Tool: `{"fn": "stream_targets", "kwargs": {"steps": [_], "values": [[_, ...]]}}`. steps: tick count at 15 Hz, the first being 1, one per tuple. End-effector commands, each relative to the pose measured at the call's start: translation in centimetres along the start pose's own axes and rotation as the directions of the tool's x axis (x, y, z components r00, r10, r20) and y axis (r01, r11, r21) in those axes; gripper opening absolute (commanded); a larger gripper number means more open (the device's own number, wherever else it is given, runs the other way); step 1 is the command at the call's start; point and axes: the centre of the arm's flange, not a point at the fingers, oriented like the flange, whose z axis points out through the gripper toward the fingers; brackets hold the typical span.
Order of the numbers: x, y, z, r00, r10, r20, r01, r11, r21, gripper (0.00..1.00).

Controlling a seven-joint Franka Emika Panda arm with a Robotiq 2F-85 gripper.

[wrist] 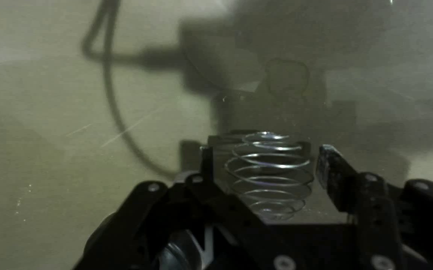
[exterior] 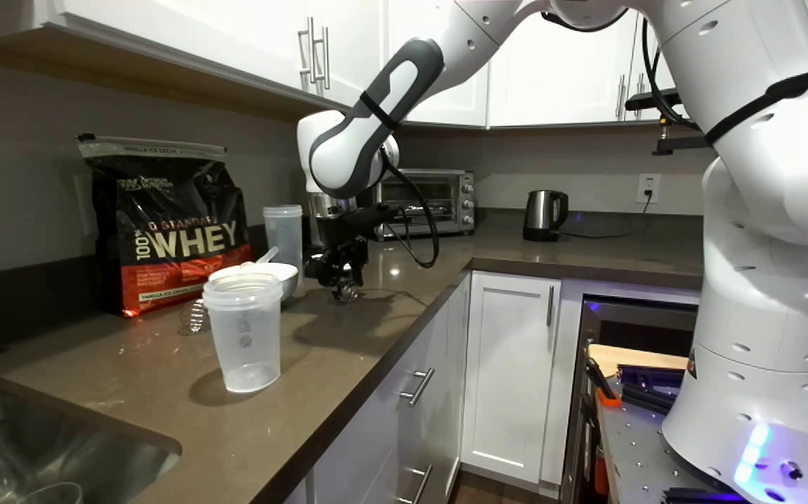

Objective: Pick up the silver blending ball on the right and place it inside the clear bottle on the left

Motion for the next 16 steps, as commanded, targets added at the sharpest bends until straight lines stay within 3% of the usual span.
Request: {"fn": "stream_targets", "kwargs": {"steps": [1,7,12,16], "values": [[0.6,-0.2,-0.1,1.0,0.02,0.016,-0.02,1.0,0.012,0.64],[0.6,-0.2,-0.1,1.0,0.022,0.016,-0.022,1.0,0.017,0.48],[-0.1,-0.3,-1.0,1.0,0.014,0.0,-0.014,1.0,0.015,0.55],[-1.1,-0.5,-3.0,1.0,-0.006,-0.03,0.007,1.0,0.017,0.53]]}}
